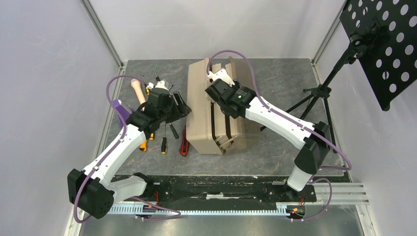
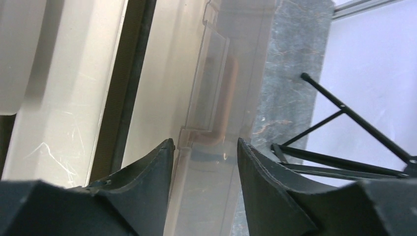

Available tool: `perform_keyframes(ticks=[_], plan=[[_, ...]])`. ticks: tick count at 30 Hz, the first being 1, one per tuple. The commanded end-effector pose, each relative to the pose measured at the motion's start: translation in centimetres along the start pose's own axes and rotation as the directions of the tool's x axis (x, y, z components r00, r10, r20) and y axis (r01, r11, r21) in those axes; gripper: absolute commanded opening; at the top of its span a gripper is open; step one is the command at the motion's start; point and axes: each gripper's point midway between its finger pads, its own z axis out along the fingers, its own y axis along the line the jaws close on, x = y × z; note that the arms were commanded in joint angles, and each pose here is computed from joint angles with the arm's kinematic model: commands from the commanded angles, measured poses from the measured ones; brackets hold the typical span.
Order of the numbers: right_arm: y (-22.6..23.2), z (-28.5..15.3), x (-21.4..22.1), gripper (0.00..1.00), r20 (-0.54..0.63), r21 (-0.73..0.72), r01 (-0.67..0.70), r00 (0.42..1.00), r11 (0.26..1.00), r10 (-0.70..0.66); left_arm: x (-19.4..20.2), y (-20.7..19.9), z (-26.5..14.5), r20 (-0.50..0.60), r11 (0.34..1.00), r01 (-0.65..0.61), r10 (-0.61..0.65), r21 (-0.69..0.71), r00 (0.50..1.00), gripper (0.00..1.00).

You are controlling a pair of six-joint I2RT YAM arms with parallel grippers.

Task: Pack the tool kit

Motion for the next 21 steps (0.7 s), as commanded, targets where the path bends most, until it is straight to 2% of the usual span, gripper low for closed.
perform_keyframes(ticks=[1,8,12,21], plan=[[-2.8,-0.7,-1.1,0.49,0.002,0.175,0.082,0.996,0.981,-0.084,0.4,-1.8,0.3,-0.025,0.993,0.073,-0.071,0.09,0.997,0.71],[-3.0,-0.8,-1.2,0.41,-0.028,0.324,0.192,0.981,0.926,-0.194,0.6,-1.9,0.7,-0.025,0.99,0.099,-0.097,0.097,0.995,0.7],[-3.0,-0.4,-1.1,0.33,-0.05,0.368,0.232,0.972,0.9,-0.23,1.1,-1.9,1.3,-0.04,0.986,0.125,-0.122,0.106,0.992,0.7],[-3.4,-0.6,-2.8,0.04,-0.037,0.418,0.258,0.963,0.871,-0.267,1.8,-2.0,2.6,-0.07,0.973,0.192,-0.185,0.128,0.98,0.69]])
